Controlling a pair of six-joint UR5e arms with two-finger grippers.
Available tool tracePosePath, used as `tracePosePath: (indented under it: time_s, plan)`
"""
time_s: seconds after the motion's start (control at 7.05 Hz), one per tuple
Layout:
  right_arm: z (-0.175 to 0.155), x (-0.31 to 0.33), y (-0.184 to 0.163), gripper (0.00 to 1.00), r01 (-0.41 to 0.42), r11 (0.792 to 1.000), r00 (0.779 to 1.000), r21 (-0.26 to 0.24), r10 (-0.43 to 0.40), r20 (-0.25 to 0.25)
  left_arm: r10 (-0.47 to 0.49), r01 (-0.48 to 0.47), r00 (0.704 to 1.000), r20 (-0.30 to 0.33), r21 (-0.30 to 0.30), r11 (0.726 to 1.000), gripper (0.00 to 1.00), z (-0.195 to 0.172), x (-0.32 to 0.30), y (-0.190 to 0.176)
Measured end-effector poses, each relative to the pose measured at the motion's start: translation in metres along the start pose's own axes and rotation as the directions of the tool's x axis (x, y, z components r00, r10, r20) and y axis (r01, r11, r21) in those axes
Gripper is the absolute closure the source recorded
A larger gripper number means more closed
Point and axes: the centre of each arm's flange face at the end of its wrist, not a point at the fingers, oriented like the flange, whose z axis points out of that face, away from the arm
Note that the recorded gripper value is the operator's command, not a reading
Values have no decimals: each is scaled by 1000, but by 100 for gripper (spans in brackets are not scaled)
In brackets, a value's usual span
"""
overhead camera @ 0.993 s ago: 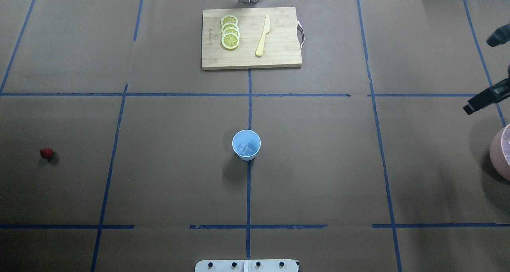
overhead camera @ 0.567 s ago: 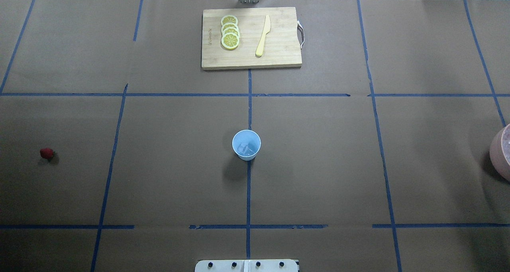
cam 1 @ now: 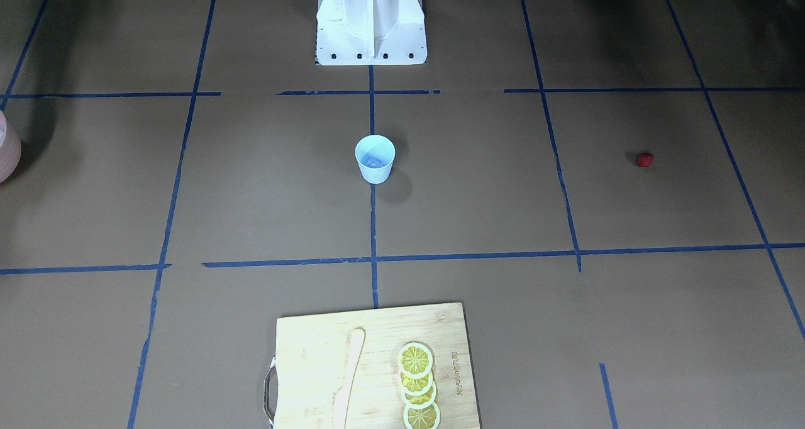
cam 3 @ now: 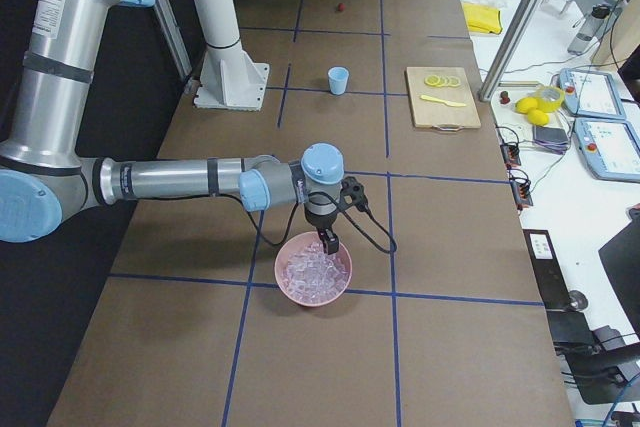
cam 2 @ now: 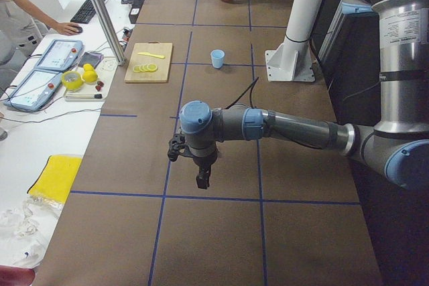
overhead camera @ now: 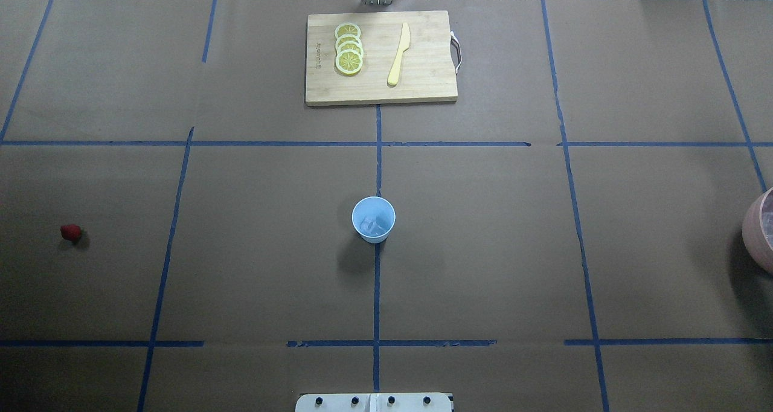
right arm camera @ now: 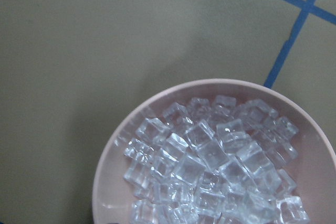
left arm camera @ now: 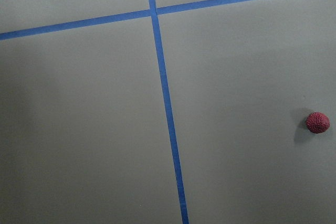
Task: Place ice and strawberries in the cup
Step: 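Grasp a third ice cube from the pink bowl with the right gripper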
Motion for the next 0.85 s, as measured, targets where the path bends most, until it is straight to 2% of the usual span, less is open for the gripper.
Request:
tracePosePath:
  time_s: [0.28, 0.43, 0.57, 0.85]
  plan:
    - [24, 25, 23, 10, -46, 999, 999, 29, 46, -12, 0, 0, 1000, 0, 0, 1000, 0, 0, 0, 0]
    - [34, 35, 29, 14, -66, 996, 998, 58, 67, -21, 0, 0, 1000, 0, 0, 1000, 0, 0, 0, 0]
    - [38, 39, 32, 18, -80, 994, 996, 80, 83, -27, 0, 0, 1000, 0, 0, 1000, 0, 0, 0, 0]
    - [42, 43, 33, 22, -100, 991, 994, 91, 104, -38, 0, 0, 1000, 0, 0, 1000, 0, 0, 0, 0]
